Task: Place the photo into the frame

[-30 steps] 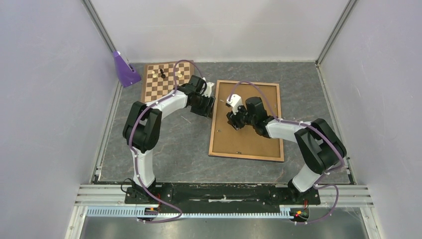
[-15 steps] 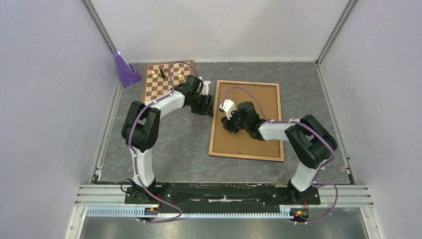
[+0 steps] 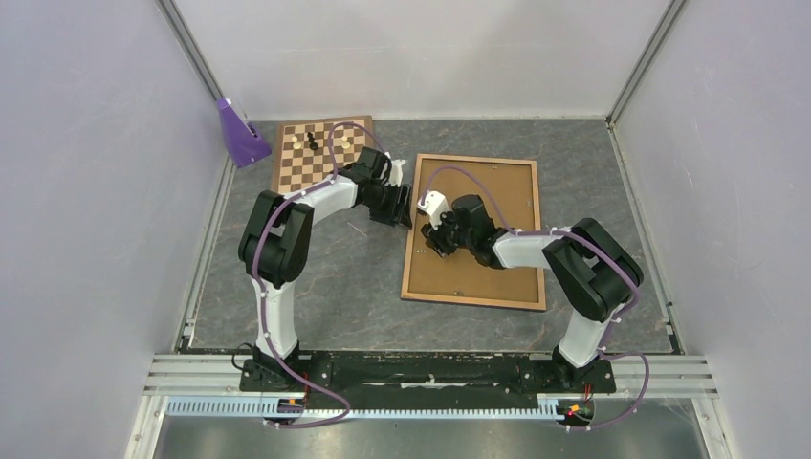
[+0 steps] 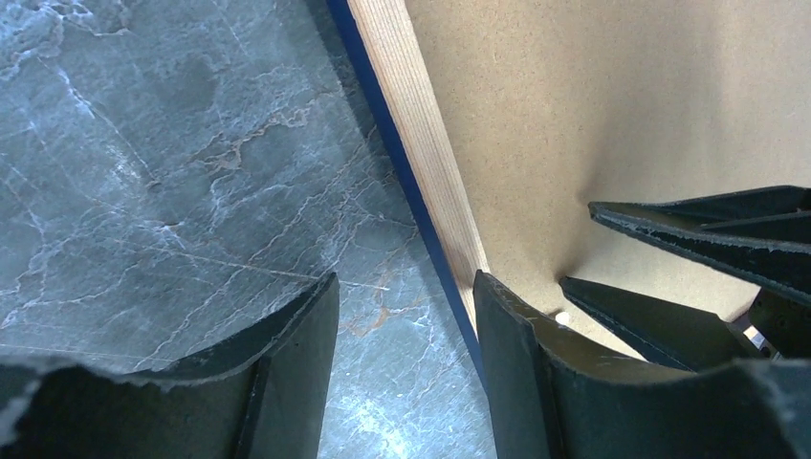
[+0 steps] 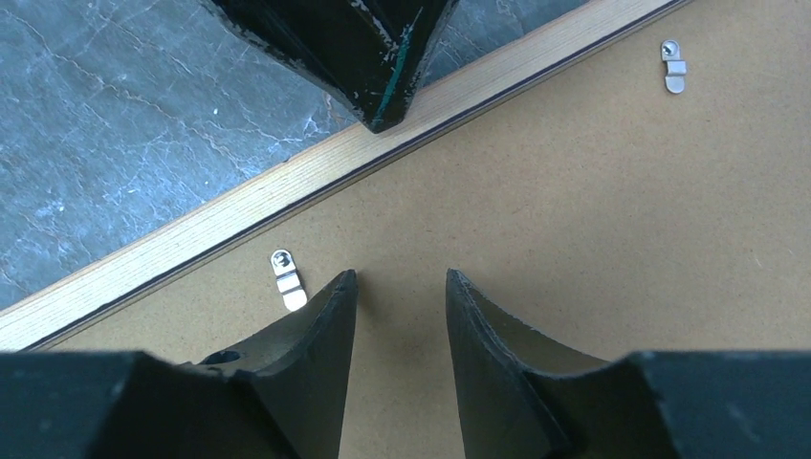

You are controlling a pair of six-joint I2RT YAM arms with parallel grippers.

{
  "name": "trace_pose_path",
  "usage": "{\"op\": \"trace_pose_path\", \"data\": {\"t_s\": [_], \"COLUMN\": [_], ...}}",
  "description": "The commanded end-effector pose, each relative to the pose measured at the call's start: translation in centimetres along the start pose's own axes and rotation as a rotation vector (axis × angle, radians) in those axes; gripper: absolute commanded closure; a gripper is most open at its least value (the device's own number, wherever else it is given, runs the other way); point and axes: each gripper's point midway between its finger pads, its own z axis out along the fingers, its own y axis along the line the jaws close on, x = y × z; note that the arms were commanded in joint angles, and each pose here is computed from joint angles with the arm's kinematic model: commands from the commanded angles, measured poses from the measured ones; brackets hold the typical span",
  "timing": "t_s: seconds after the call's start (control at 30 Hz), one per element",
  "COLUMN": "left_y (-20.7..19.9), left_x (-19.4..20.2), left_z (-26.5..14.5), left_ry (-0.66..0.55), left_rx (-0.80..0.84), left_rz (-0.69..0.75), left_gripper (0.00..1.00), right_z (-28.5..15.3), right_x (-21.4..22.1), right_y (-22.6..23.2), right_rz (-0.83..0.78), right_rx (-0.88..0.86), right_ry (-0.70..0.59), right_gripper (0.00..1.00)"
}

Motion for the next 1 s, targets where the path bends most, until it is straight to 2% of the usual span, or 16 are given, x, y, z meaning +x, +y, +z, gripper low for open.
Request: {"op": "trace_pose_path", "data": {"t_s": [0.0,0.97], "left_y": [0.2,0.3], "left_x": [0.6,0.8], "left_z": [0.6,0.2], "left_ry": [0.014,0.014], "left_rx": [-0.003,-0.018], "left_rz": [-0.045,-0.042], "left_gripper": [0.4,0.41], "right_z": [0.5,-0.8], "right_x": [-1.5,-1.1], "right_y": [0.5,4.1], "right_rz": [-0.017,-0.011], "right_rx": [-0.023,-0.104], "right_ry": [-0.034,-0.024], "right_gripper": [0.58,0.65]}}
